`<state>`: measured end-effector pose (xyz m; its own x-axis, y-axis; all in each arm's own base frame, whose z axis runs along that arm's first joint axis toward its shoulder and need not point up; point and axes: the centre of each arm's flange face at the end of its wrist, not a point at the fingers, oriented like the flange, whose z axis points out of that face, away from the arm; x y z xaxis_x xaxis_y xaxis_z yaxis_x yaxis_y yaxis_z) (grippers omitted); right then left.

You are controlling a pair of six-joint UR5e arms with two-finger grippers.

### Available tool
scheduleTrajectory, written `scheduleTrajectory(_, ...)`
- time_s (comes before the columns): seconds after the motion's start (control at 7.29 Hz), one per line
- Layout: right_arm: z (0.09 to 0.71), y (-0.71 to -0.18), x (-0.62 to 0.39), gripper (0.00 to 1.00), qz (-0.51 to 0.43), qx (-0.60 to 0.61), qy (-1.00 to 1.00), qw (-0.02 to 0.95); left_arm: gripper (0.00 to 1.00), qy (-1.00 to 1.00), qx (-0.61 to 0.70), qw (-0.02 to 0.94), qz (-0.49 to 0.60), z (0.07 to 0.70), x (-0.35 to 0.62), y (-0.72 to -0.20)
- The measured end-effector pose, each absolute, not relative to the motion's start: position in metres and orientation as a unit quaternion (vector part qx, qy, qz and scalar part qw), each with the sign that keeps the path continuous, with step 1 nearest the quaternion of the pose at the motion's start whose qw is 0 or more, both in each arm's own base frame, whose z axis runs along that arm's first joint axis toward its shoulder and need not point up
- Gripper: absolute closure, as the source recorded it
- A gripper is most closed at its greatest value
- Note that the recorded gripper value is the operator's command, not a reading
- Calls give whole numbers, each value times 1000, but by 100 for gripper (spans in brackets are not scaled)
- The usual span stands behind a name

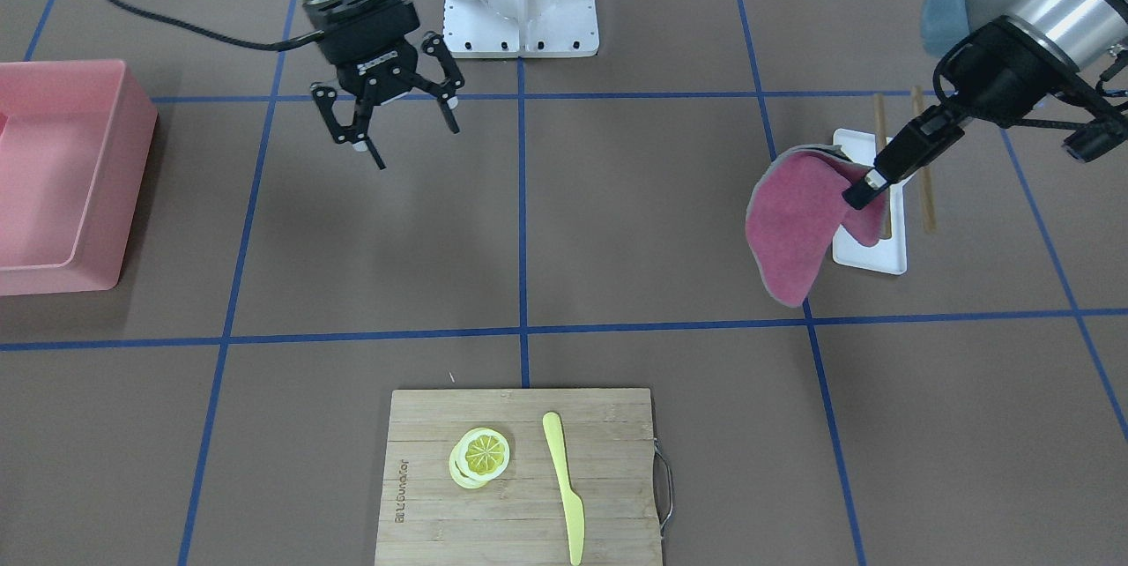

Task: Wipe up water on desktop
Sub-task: 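Lift the pink cloth with the left gripper while the right gripper approaches, then pass the pink cloth from the left gripper into the right gripper, then withdraw the left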

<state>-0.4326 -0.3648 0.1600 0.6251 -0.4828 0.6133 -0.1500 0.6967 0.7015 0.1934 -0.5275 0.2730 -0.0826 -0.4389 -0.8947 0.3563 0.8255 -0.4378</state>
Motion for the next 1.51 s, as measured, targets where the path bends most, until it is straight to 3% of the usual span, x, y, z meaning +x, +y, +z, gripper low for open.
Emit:
scheduleTrajectory(0.55,94,-330,-527,17,-70,446,-393,801,100,698,-154,633,-297,191,267,-492)
scheduleTrajectory(0.69,87,-331,-537,27,-65,452,-391,799,100,701,-180,625,-291,175,281,-476)
scheduleTrajectory(0.82,85,-332,-542,44,-61,456,-393,796,100,704,-198,620,-285,164,290,-462)
scheduleTrajectory(0.96,86,-333,-545,76,-59,458,-394,795,100,706,-207,616,-281,158,299,-451)
scheduleTrajectory(1.1,85,-333,-546,100,-57,460,-396,793,63,706,-212,615,-280,156,308,-444)
scheduleTrajectory(1.37,90,-333,-543,100,-55,460,-401,790,61,706,-209,620,-273,159,315,-440)
scheduleTrajectory(1.51,95,-333,-541,100,-55,460,-401,790,1,706,-204,622,-269,161,315,-441)
